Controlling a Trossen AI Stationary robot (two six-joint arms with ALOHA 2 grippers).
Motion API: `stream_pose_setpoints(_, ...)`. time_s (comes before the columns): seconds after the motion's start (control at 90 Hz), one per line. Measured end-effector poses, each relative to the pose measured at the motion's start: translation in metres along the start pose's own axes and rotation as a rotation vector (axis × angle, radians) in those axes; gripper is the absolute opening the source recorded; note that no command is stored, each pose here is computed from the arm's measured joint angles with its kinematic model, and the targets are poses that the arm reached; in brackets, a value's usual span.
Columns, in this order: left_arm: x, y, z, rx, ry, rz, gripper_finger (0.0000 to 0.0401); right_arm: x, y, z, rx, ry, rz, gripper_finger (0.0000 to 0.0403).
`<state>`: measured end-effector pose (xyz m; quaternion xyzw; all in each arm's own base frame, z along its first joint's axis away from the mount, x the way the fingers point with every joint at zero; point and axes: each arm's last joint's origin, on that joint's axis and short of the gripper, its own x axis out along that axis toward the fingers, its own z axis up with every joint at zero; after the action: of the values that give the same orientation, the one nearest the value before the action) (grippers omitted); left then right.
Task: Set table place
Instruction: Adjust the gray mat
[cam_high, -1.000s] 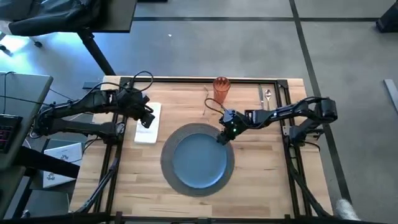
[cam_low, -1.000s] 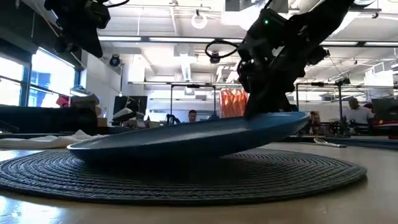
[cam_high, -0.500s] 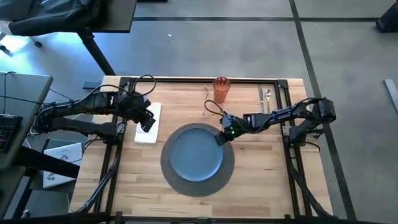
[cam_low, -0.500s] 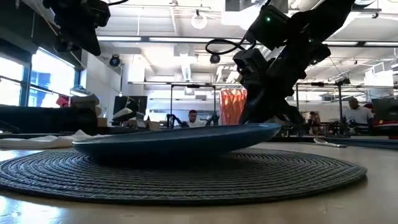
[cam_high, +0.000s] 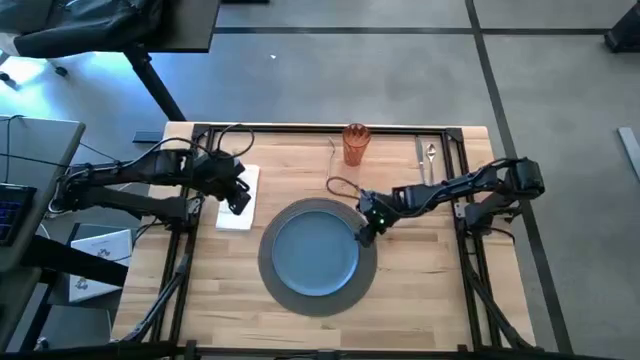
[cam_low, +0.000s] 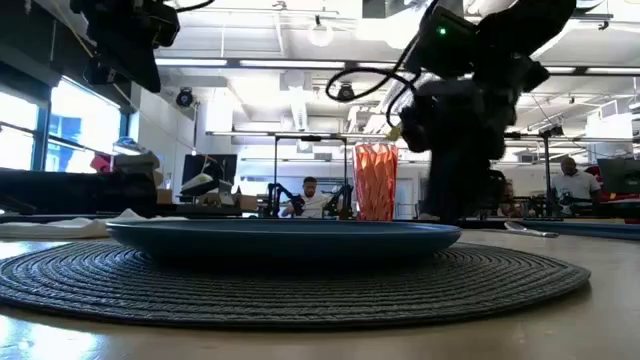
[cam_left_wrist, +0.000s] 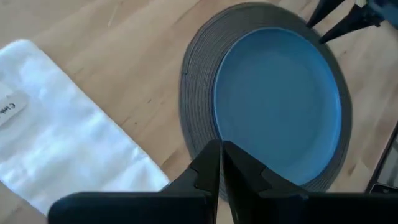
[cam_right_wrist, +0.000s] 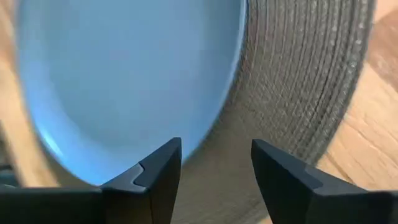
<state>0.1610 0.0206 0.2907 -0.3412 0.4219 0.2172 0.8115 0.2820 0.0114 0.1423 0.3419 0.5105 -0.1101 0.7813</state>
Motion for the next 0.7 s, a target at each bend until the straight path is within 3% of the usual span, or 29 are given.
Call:
stream_pose_setpoints(0.189, 0.019, -0.009, -0.001, 0.019, 0.079, 0.043, 0.0005, 0.009, -0.005, -0.007, -0.039, 0.014, -0.124, 0.0148)
stream_pose_setpoints(0.356, 0.04, -0.013, -0.002, -0.051, 0.164, 0.121, 0.0005, 0.008, -0.008, -0.015, -0.007, 0.08, -0.177, 0.0126)
stream_pose_setpoints(0.511, 0.059, -0.01, -0.004, -0.109, 0.265, 0.258, 0.0005, -0.003, -0.006, -0.03, 0.033, 0.142, -0.252, 0.011)
stream_pose_setpoints(0.7, 0.08, 0.012, 0.004, -0.16, 0.378, 0.468, 0.0005, -0.024, 0.003, -0.032, 0.053, 0.084, -0.192, 0.0106)
